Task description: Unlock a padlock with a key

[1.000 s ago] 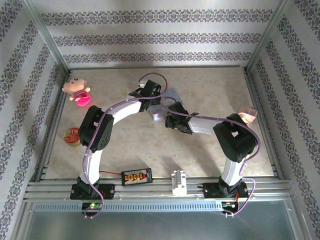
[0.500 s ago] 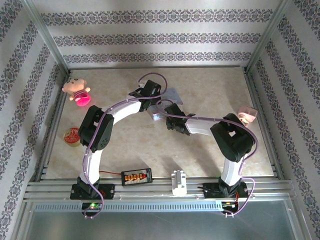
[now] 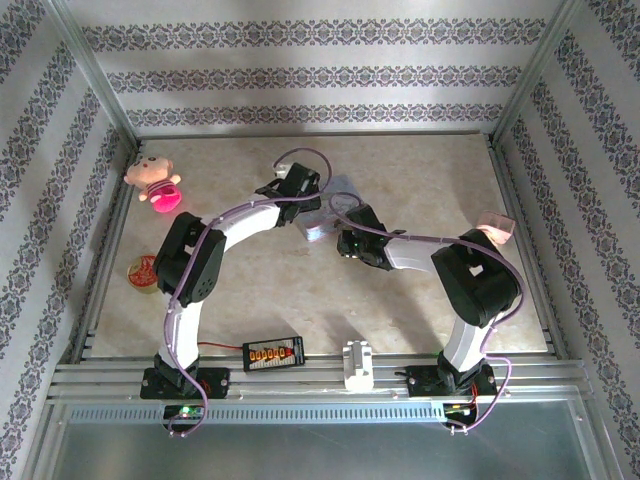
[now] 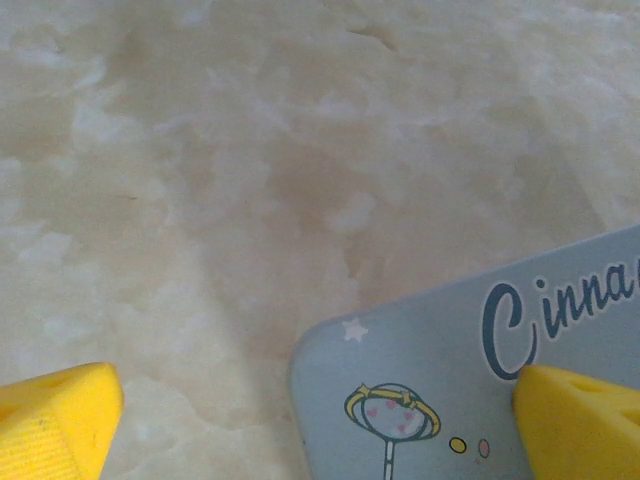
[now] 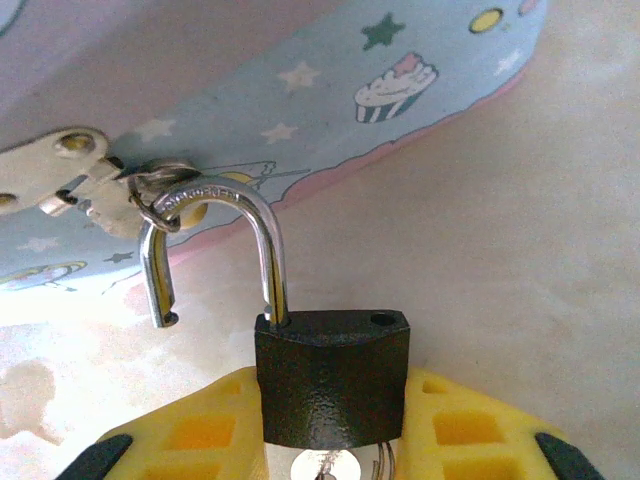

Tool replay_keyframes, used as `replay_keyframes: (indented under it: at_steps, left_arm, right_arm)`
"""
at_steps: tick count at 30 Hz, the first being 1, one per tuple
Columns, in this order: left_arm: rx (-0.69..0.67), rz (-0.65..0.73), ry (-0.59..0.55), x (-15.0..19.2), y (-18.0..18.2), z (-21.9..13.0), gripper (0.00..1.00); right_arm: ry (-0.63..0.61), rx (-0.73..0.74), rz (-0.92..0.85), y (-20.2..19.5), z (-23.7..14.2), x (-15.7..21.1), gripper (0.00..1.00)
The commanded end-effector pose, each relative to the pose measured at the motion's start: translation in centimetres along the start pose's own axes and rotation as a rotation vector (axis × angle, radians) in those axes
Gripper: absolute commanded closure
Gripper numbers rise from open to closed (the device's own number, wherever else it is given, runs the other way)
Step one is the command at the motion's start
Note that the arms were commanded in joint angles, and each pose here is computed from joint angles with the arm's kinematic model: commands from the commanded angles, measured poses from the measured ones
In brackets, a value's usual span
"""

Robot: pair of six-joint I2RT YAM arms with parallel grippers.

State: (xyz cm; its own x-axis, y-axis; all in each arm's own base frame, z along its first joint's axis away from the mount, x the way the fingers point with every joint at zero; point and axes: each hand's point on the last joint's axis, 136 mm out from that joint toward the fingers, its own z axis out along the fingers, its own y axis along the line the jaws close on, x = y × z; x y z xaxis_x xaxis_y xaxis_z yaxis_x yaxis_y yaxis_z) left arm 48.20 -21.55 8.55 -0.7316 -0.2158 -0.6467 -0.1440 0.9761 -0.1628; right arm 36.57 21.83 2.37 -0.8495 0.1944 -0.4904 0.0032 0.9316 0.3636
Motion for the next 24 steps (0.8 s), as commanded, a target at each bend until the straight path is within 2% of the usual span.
replay_keyframes:
  at_steps: [1, 12, 24]
  left_arm:
    - [-0.077, 0.020, 0.165, 5.1, 3.5, 0.7, 0.01]
    - [-0.034, -0.081, 0.194, 8.4, 3.8, -0.7, 0.04]
    - [-0.034, -0.111, 0.200, 9.5, 4.0, -1.0, 0.05]
  right_arm:
    - [-0.013, -0.023, 0.052, -0.2, 0.3, -0.4, 1.00]
    - [-0.026, -0.047, 0.135, -0.8, 0.0, -0.9, 1.00]
    - [-0.034, -0.068, 0.216, -1.5, 0.1, -1.4, 1.00]
